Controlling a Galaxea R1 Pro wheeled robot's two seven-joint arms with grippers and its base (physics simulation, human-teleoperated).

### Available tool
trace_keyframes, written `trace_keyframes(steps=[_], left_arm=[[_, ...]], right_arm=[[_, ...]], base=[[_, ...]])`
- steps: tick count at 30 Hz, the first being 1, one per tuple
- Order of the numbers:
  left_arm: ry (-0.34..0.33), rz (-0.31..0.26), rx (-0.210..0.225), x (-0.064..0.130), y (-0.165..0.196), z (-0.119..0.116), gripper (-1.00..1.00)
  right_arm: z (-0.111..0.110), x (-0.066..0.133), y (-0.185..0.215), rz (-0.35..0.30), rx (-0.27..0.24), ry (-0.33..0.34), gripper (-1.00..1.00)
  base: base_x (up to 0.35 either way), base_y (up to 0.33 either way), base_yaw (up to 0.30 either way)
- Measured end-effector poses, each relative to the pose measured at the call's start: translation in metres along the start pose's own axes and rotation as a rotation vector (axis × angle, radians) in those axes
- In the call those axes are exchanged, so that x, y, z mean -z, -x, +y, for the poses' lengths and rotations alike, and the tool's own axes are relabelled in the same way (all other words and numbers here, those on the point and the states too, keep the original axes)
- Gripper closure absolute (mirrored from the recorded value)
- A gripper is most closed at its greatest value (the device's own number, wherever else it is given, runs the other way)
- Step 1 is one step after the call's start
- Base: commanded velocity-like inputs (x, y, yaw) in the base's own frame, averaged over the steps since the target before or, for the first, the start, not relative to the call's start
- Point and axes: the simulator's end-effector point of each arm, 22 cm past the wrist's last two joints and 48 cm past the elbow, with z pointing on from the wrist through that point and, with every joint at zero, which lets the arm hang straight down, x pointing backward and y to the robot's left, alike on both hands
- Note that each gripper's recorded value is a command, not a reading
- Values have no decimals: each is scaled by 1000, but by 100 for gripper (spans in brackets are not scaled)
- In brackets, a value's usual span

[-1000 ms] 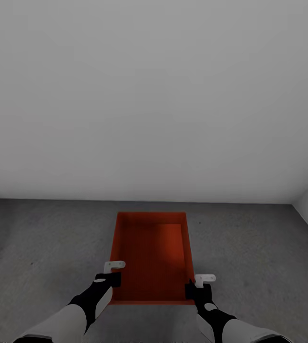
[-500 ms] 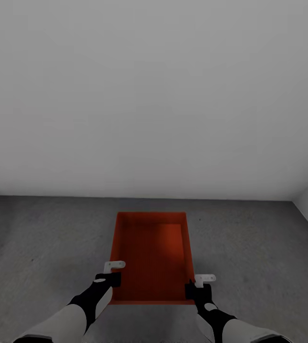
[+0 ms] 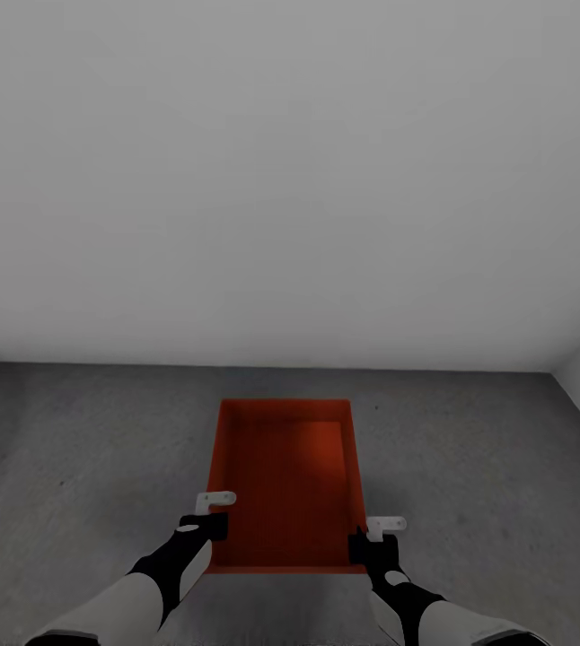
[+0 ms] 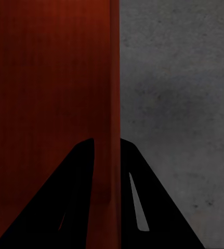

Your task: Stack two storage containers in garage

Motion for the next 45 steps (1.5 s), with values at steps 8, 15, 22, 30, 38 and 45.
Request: trace_keyframes(steps=[8,15,22,30,38,45], left_arm=[[0,12,0,-3,-6,0,100],[1,22,-1,-6,-11,0,100],[2,33,-2,-9,-17,0,100],[2,46,-2,-13,-24,0,100],[3,59,-3,-16,-31,0,100],[3,63,-3,-17,-33,0,100]], right_arm=[[0,-2,-6,12,0,0,100],[0,-3,-12,22,0,0,100],[0,-5,-18,33,0,0,100],[0,-6,-25,46,1,0,100],[0,-8,-32,59,1,0,100],[0,-8,-35,63,1,0,100]], base=[[0,0,0],[0,0,0],[0,0,0],[0,0,0],[0,0,0],[0,0,0]])
